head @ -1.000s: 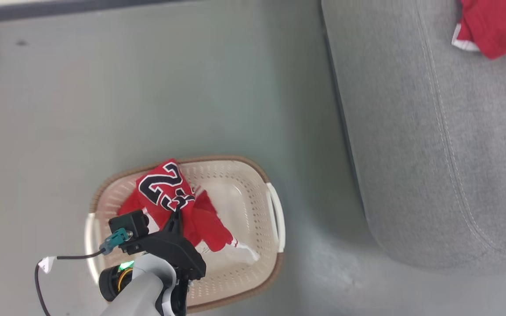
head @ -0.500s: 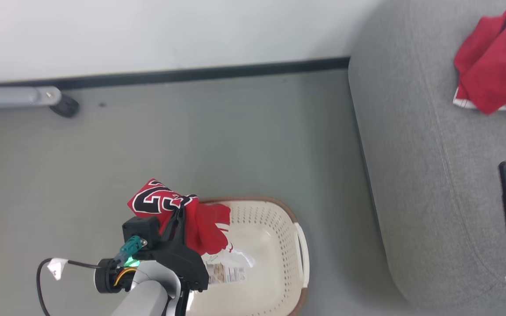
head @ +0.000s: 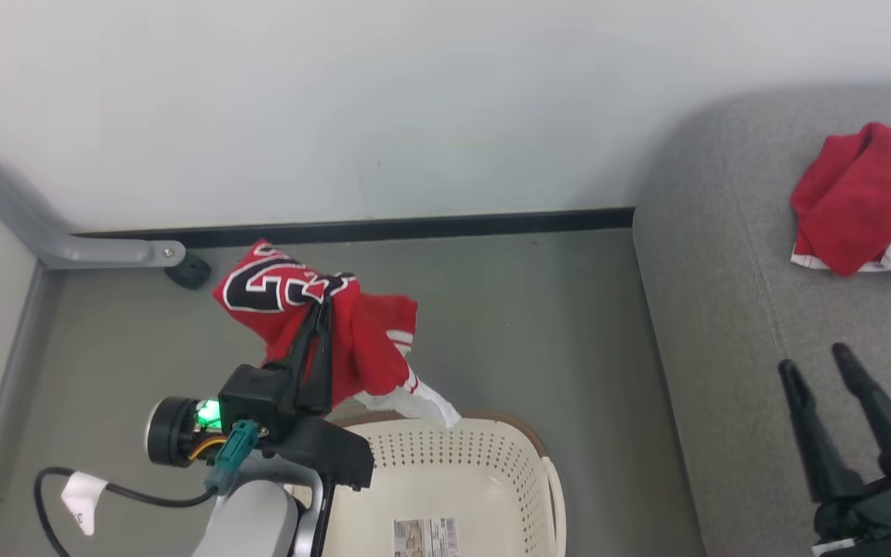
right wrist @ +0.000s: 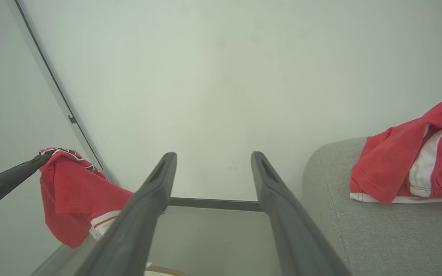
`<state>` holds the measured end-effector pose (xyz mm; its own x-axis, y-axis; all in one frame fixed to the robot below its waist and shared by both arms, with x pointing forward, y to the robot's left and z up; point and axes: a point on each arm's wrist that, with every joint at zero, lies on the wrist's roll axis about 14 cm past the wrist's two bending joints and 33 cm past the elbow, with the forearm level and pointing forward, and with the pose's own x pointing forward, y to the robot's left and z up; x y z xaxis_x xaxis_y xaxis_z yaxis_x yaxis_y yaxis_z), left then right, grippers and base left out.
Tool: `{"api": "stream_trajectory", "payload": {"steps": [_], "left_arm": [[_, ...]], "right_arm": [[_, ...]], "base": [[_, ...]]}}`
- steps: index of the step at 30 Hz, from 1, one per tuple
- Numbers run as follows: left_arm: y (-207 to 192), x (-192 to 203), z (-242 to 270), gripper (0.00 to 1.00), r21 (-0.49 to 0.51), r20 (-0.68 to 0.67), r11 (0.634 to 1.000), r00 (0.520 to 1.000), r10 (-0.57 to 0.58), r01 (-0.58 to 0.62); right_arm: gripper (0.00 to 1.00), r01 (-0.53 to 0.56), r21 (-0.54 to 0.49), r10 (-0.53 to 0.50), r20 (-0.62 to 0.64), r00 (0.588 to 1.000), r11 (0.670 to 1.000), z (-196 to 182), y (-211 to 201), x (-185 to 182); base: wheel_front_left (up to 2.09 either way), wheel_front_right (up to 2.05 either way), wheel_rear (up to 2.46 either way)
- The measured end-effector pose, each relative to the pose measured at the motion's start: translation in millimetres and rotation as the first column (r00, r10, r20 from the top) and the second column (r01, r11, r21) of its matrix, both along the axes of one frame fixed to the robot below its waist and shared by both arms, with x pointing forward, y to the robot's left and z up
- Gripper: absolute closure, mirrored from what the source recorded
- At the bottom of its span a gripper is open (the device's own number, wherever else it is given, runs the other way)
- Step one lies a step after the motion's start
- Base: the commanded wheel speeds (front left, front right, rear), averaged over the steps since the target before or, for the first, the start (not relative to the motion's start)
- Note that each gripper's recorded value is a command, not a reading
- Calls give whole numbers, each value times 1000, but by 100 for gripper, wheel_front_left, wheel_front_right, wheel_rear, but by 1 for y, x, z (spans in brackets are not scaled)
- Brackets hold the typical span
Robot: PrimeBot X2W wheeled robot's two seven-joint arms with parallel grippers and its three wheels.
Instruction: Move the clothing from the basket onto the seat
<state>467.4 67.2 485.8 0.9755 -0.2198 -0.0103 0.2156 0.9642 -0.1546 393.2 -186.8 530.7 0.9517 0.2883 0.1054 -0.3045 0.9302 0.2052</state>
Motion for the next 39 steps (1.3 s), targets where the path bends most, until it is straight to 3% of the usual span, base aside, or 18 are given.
{"api": "stream_trajectory", "payload": {"steps": [10, 18, 22, 29, 39], "left_arm": [[5, -25, 105, 100, 72, 339, 997, 941, -3, -22], [10, -48, 166, 100, 67, 486, 997, 874, 5, -43], [11, -58, 182, 100, 55, 500, 998, 866, 2, -34], [17, -65, 198, 100, 64, 494, 998, 869, -12, -23], [12, -71, 209, 100, 76, 467, 997, 882, -58, 25]], "right_arm": [[0, -123, 17, 123, 18, 992, 992, 5, 48, -17], [0, -298, -6, 298, 71, 952, 954, 19, 107, -31], [0, -396, -5, 394, 96, 914, 918, 27, 140, -38], [0, -579, -3, 574, 127, 809, 815, 43, 202, -59], [0, -672, -72, 674, 154, 722, 737, 60, 248, -45]], "base": [[0, 0, 0], [0, 0, 0], [0, 0, 0], [0, 0, 0], [0, 0, 0]]}}
